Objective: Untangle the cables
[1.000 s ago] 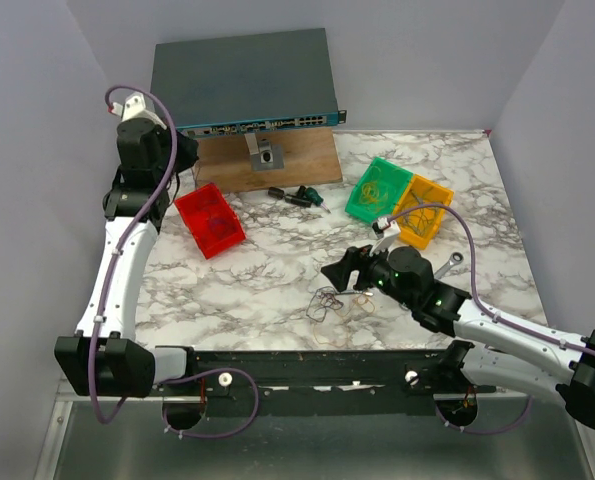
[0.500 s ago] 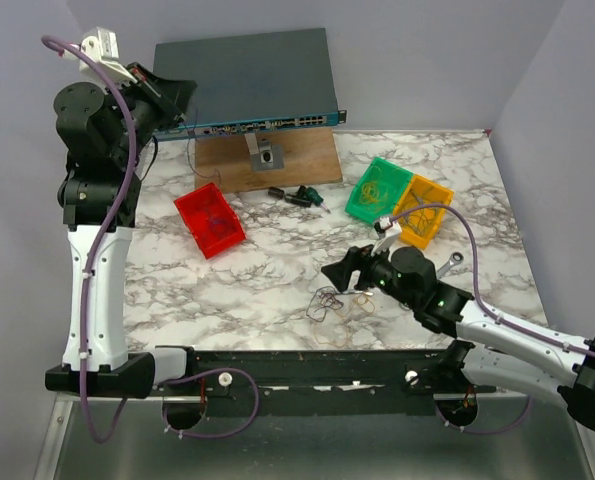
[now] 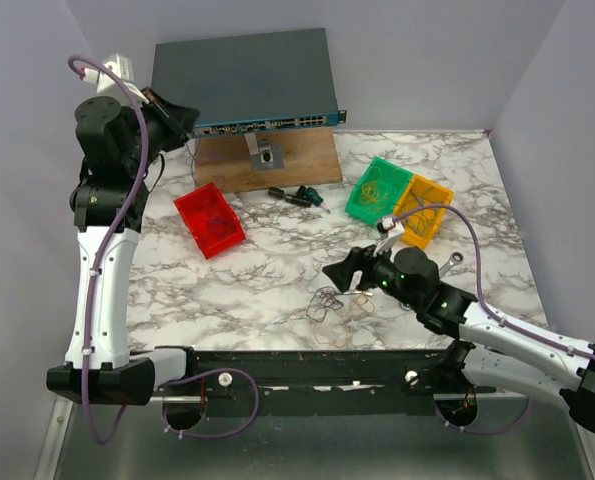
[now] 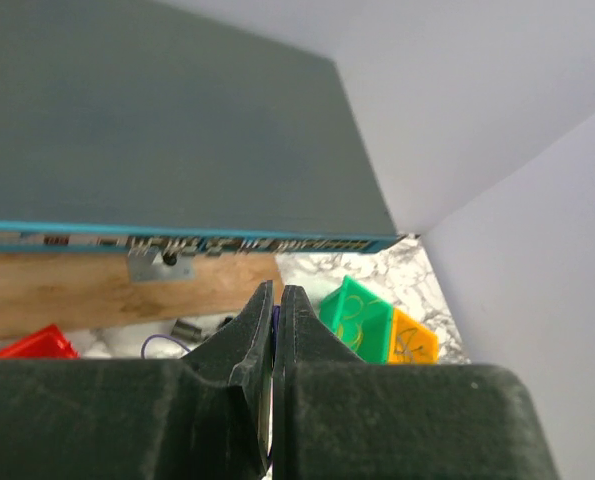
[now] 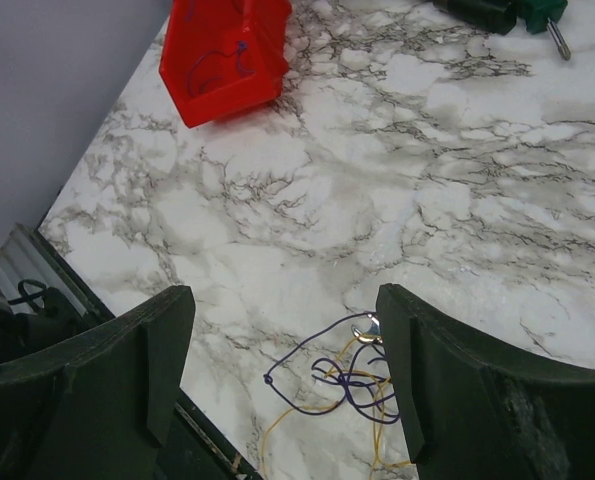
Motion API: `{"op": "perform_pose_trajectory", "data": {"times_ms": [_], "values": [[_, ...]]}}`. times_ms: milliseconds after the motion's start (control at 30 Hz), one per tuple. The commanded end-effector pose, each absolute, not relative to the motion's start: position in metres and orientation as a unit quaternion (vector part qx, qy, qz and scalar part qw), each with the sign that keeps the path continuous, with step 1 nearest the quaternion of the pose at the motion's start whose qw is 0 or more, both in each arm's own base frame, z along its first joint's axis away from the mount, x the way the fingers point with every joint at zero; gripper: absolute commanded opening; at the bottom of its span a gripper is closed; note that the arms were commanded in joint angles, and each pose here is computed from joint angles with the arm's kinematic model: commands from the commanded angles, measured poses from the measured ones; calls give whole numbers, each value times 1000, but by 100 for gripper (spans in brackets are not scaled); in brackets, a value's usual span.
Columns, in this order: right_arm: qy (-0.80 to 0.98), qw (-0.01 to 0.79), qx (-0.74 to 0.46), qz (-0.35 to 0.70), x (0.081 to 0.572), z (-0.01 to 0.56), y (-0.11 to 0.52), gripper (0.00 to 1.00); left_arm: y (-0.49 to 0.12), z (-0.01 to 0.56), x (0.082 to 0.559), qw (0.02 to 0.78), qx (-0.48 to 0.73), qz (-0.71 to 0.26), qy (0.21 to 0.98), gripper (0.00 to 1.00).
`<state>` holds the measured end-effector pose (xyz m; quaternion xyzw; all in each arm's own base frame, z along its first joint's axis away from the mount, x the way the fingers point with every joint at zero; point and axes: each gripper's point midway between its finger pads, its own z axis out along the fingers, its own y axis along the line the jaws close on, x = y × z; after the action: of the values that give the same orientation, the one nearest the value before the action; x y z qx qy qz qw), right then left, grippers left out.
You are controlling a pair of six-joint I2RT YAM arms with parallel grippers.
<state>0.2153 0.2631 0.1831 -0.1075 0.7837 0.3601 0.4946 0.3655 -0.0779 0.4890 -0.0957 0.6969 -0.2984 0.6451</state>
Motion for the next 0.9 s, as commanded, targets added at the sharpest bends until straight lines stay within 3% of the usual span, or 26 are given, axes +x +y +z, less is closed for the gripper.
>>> {"op": "perform_pose_trajectory", "data": {"times_ms": [0,600,867], "values": [[783,492,-117,362,211,187,262,82,-64,456,370,641,-122,-273,707,0],[783,497,-115,357,209,189,255,82,-28,295,409,570,-224,-176,771,0],[784,498,-113,353,208,189,253,82,5,226,423,544,-285,-89,785,0]]}}
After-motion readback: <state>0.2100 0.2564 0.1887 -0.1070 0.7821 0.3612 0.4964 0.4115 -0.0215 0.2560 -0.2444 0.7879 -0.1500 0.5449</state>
